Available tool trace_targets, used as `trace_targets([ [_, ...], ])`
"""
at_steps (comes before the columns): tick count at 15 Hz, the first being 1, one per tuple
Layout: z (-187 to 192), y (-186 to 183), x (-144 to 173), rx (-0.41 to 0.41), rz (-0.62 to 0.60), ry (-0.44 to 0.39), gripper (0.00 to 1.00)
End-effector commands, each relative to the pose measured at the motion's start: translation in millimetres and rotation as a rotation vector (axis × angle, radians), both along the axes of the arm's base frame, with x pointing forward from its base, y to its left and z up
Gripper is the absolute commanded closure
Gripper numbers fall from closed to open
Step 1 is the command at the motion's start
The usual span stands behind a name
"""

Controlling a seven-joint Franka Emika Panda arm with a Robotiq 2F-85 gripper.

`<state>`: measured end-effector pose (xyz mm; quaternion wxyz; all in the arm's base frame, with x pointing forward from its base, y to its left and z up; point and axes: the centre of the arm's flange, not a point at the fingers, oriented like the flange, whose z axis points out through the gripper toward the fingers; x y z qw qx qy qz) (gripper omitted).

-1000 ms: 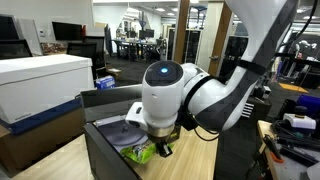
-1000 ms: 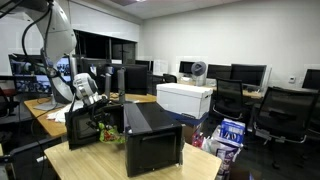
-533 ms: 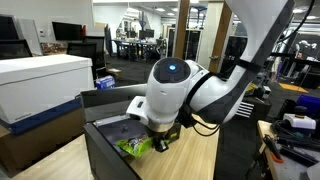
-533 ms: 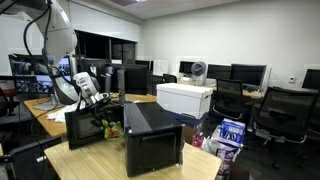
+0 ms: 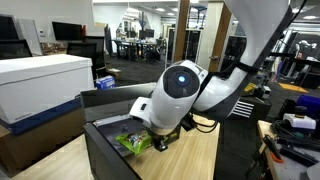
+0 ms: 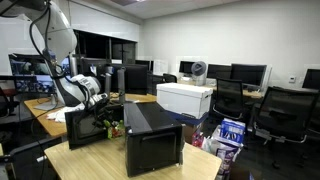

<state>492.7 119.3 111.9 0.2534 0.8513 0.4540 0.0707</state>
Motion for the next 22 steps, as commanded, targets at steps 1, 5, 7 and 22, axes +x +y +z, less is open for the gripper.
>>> trace_targets([
  [1, -23, -10, 6, -0.029, 0.004, -0.067, 0.92],
  [5, -43, -16, 26, -0.052, 0.015, -0.119, 0.92],
  [7, -53, -18, 35, -0.063, 0.025, -0.145, 0.92],
  [22, -91, -33, 69, -0.115, -0.010, -0.323, 0.92],
])
